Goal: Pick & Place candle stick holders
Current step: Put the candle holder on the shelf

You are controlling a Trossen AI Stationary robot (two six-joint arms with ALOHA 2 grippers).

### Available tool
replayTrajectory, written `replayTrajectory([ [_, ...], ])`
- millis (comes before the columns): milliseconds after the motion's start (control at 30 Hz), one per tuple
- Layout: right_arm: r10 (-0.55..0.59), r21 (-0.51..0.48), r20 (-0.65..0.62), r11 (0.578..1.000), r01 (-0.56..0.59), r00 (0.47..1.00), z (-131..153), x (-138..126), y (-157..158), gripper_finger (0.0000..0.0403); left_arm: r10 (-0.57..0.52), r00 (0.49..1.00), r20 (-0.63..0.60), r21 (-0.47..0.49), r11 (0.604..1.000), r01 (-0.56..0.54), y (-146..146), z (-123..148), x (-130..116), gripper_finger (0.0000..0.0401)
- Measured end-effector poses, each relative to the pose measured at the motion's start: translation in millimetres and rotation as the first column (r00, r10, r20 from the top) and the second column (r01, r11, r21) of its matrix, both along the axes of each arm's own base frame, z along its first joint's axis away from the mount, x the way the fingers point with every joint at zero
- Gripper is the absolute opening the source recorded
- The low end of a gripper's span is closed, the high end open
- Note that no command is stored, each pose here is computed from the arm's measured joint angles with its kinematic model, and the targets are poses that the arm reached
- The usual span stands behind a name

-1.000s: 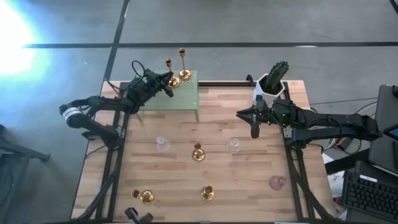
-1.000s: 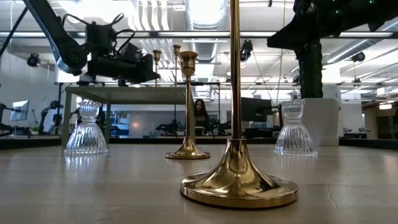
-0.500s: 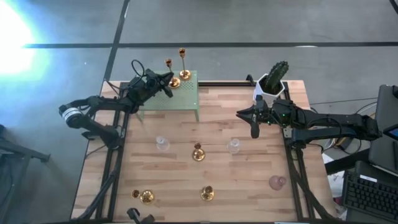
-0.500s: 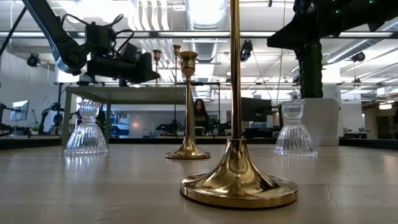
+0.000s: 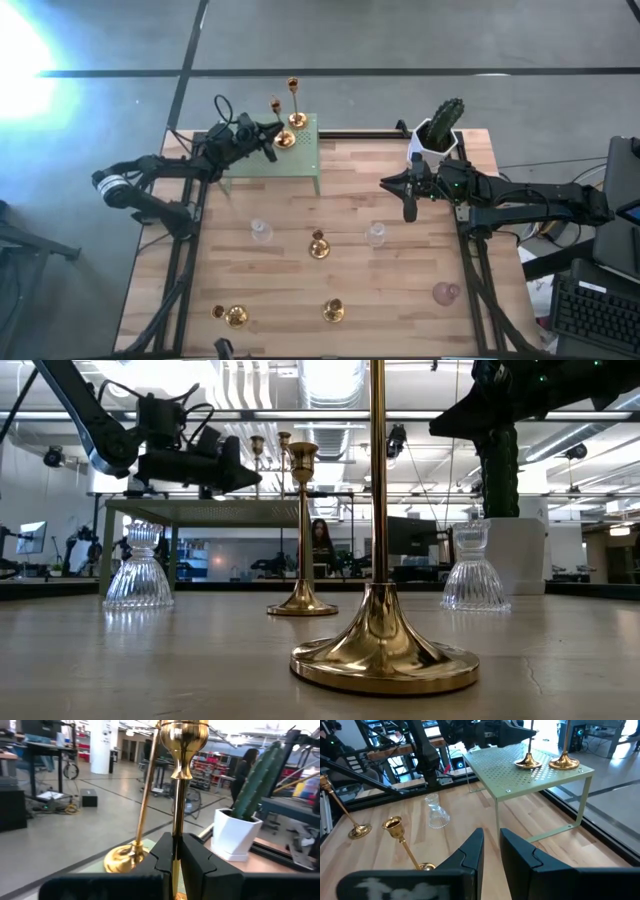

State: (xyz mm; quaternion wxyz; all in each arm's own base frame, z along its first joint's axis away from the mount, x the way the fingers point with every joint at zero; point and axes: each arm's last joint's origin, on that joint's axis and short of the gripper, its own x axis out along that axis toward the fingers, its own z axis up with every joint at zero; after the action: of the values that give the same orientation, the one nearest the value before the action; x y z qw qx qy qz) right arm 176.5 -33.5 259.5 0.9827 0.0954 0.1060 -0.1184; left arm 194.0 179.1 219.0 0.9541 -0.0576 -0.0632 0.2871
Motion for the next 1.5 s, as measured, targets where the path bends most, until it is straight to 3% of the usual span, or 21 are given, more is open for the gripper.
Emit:
replayTrajectory([
  [633, -0.001, -0.013, 0.001, 1.000, 0.001, 1.000, 0, 0, 0, 0.0057, -0.165, 0.983, -0.082, 0.059, 0.984, 0.170, -6, 2, 9, 0.0018],
  [800, -0.012, -0.015, 0.001, 1.000, 0.012, 1.000, 0, 0, 0, 0.0057, -0.170, 0.974, -0.147, 0.063, 0.981, 0.181, -1, 7, 15, 0.0018],
  [1133, -0.012, -0.015, 0.001, 1.000, 0.012, 1.000, 0, 0, 0, 0.0057, -0.168, 0.973, -0.157, 0.068, 0.981, 0.181, 0, 9, 16, 0.0024],
  [1500, -0.013, -0.004, 0.002, 1.000, 0.013, 1.000, 0, 0, 0, 0.0057, -0.112, 0.978, -0.175, 0.029, 0.992, 0.119, 2, 5, 14, 0.0094],
])
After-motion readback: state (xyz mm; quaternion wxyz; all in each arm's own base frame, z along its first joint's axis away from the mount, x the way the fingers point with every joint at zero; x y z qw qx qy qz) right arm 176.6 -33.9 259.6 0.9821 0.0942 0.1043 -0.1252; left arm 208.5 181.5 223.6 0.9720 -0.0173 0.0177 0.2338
